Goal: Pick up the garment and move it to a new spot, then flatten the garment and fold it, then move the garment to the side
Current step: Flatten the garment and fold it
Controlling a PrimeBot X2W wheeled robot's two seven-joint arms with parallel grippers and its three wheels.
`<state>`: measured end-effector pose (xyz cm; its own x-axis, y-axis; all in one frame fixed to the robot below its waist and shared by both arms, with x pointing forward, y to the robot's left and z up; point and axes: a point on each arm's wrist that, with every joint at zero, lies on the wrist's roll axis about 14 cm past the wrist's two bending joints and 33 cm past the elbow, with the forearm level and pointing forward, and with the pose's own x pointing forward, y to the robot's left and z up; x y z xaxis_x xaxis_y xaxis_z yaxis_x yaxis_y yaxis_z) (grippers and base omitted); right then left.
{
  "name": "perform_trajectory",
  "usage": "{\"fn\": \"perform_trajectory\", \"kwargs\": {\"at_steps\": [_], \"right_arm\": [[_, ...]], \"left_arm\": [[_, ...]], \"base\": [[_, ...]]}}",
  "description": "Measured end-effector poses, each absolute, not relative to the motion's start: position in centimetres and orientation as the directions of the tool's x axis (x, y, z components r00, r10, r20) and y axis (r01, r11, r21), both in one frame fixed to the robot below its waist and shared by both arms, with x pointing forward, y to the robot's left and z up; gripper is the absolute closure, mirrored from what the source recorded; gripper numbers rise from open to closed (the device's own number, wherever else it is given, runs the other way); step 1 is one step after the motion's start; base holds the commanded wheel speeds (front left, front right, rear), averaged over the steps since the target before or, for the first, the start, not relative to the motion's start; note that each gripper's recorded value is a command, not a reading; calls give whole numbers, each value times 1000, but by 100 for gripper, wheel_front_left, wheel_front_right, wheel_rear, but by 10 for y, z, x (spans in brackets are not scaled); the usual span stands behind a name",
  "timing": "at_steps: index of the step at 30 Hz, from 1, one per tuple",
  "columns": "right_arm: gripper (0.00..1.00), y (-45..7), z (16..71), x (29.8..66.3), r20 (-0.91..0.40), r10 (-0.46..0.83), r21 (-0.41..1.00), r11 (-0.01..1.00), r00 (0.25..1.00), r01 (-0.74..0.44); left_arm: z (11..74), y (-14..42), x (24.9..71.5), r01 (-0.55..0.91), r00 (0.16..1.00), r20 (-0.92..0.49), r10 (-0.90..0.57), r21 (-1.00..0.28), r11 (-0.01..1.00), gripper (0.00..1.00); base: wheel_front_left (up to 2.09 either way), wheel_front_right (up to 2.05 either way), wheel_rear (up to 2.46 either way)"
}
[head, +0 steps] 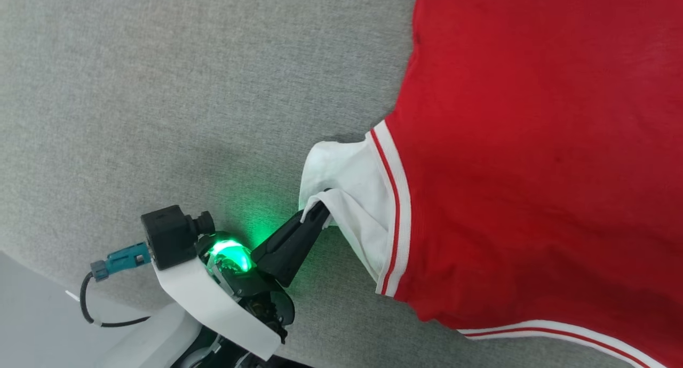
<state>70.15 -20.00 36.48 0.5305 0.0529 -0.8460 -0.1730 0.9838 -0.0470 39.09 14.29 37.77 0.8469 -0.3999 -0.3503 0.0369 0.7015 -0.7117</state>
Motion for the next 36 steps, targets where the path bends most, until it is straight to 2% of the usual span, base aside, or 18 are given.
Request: {"fn": "perform_trajectory", "kwargs": {"at_steps": [2, 4, 5, 6, 7, 13, 17, 22, 28, 33, 36], "right_arm": [[0, -192, 350, 701, -876, 65, -23, 984, 478, -176], [1, -190, 346, 700, -885, 69, -17, 984, 460, -179], [51, -189, 345, 700, -885, 73, -12, 983, 459, -181], [95, -188, 345, 699, -886, 81, -5, 983, 457, -183], [100, -188, 345, 699, -885, 86, 2, 983, 458, -182], [100, -186, 358, 702, -841, 134, 50, 984, 524, -172], [100, -189, 368, 693, -830, 143, 45, 981, 539, -191], [100, -211, 384, 659, -829, 151, 29, 973, 538, -227], [100, -242, 400, 591, -845, 160, 21, 963, 510, -268], [100, -245, 393, 509, -880, 211, 78, 948, 426, -309], [100, -250, 388, 460, -896, 215, 101, 951, 389, -293]], "left_arm": [[374, 146, 393, 23, 848, -360, -389, -709, 705, 100], [371, 145, 394, 20, 847, -363, -388, -708, 706, 100], [370, 144, 394, 26, 845, -364, -393, -704, 709, 100], [370, 143, 394, 28, 844, -363, -396, -706, 708, 100], [369, 142, 395, 29, 844, -362, -397, -707, 706, 100], [374, 142, 401, 47, 854, -337, -396, -709, 704, 100], [378, 145, 402, 49, 863, -327, -386, -705, 707, 100], [387, 150, 400, 55, 875, -309, -373, -702, 711, 100], [398, 156, 391, 64, 883, -295, -366, -696, 715, 100], [405, 160, 384, 64, 889, -285, -359, -698, 713, 100], [411, 159, 386, 79, 894, -266, -361, -700, 710, 100]], "base": [[0, 0, 0], [0, 0, 0], [0, 0, 0], [0, 0, 0], [0, 0, 0], [0, 0, 0], [0, 0, 0], [0, 0, 0], [0, 0, 0], [0, 0, 0], [0, 0, 0]]}}
